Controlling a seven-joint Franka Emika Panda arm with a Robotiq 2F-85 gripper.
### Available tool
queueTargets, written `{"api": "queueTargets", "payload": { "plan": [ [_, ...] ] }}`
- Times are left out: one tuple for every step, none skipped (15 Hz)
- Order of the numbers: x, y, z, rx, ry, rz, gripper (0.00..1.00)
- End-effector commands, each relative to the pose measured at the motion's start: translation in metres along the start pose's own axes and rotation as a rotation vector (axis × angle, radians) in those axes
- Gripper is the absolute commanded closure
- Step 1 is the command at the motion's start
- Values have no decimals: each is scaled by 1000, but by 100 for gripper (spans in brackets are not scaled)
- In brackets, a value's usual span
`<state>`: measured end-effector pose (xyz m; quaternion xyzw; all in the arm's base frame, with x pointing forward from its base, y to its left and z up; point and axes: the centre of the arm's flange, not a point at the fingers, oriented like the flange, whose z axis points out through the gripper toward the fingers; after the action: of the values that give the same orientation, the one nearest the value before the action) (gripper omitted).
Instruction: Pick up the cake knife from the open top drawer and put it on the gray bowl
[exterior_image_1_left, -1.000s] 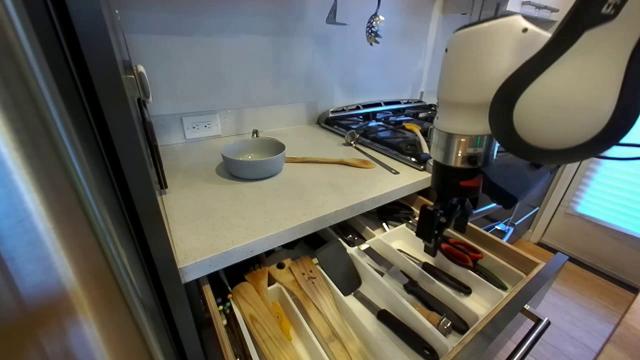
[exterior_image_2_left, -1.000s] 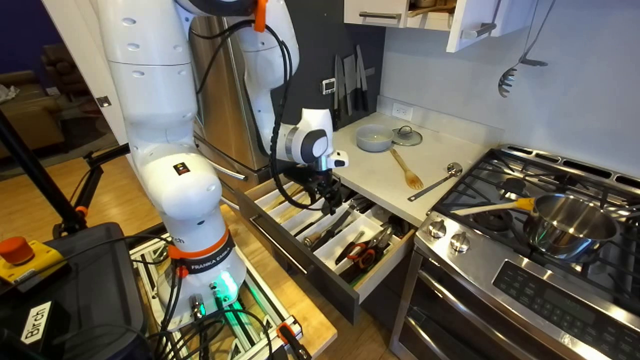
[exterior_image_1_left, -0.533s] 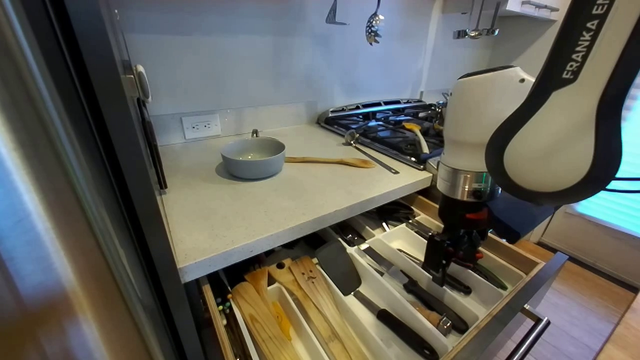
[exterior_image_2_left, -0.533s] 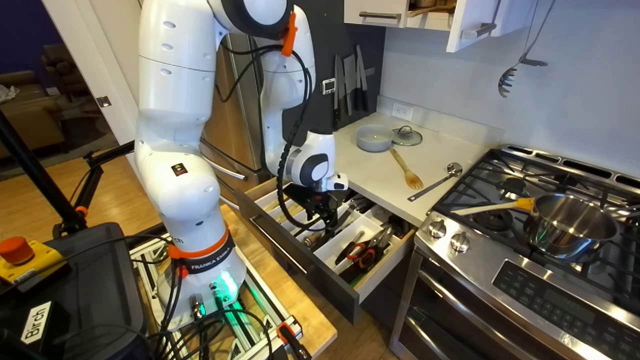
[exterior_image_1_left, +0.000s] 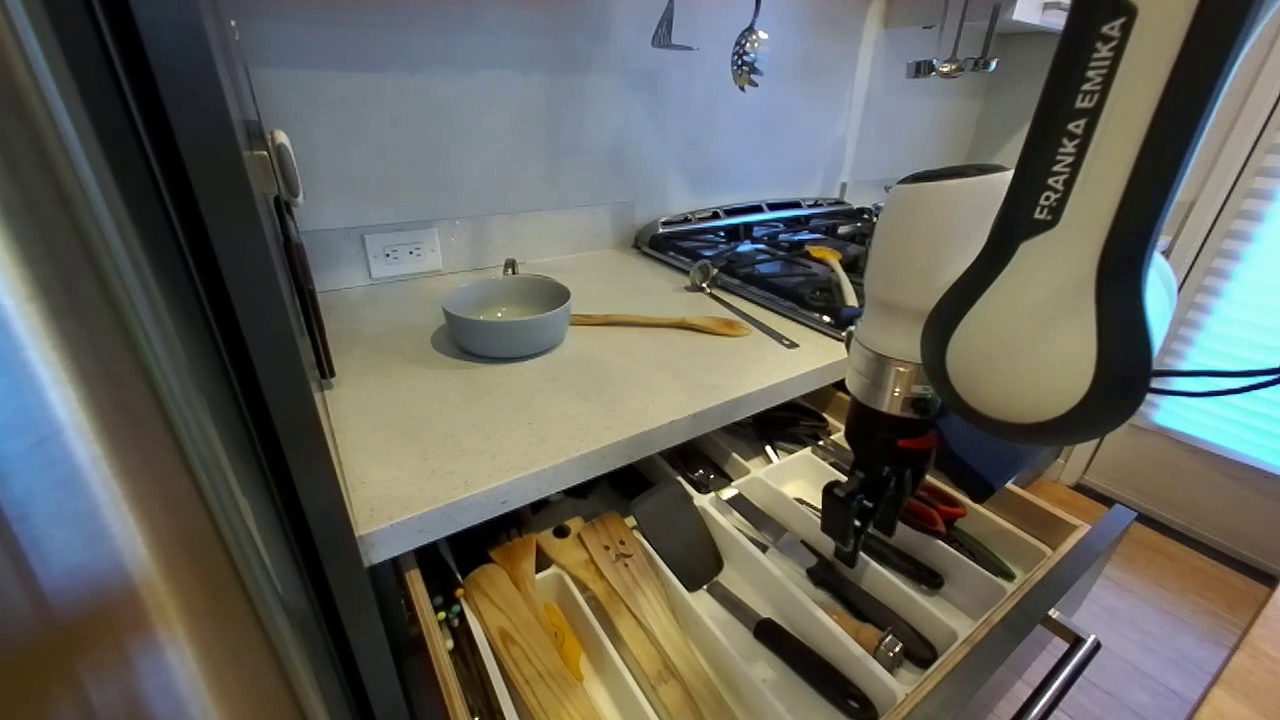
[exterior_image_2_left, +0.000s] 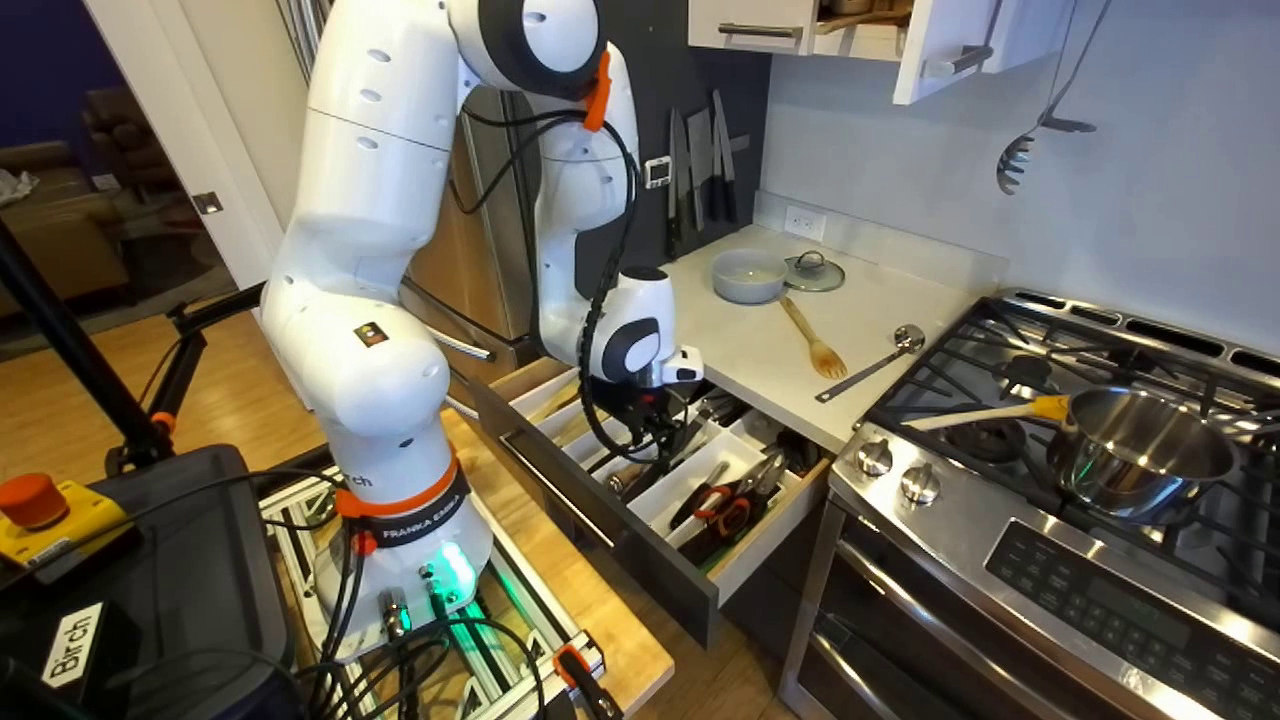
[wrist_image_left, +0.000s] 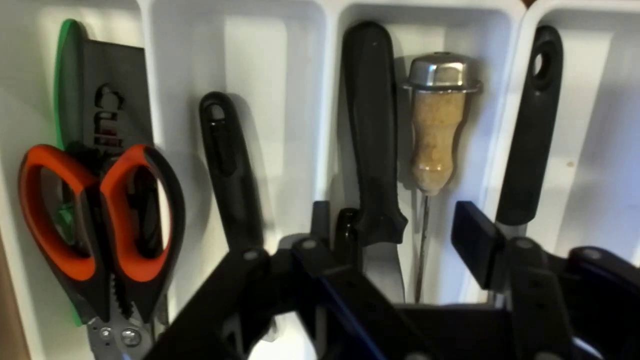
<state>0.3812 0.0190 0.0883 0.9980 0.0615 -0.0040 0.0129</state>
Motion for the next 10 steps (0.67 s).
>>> {"api": "queueTargets", "payload": {
  "plan": [
    [10,-6,28,63,8,-30,60],
    [11,-9,33,76,7,-36,60],
    [13,-11,38,79,1,-42,64],
    [12,-10,40,81,-2,-38,60],
    [10,-6,41,77,-6,-27,54],
    [9,-1,42,69,-10,-14,52],
    [6,5,41,62,-12,1,47],
    [4,9,41,59,-14,12,46],
    [2,13,41,51,-17,20,48],
    [1,15,43,43,-22,25,43]
  ]
}}
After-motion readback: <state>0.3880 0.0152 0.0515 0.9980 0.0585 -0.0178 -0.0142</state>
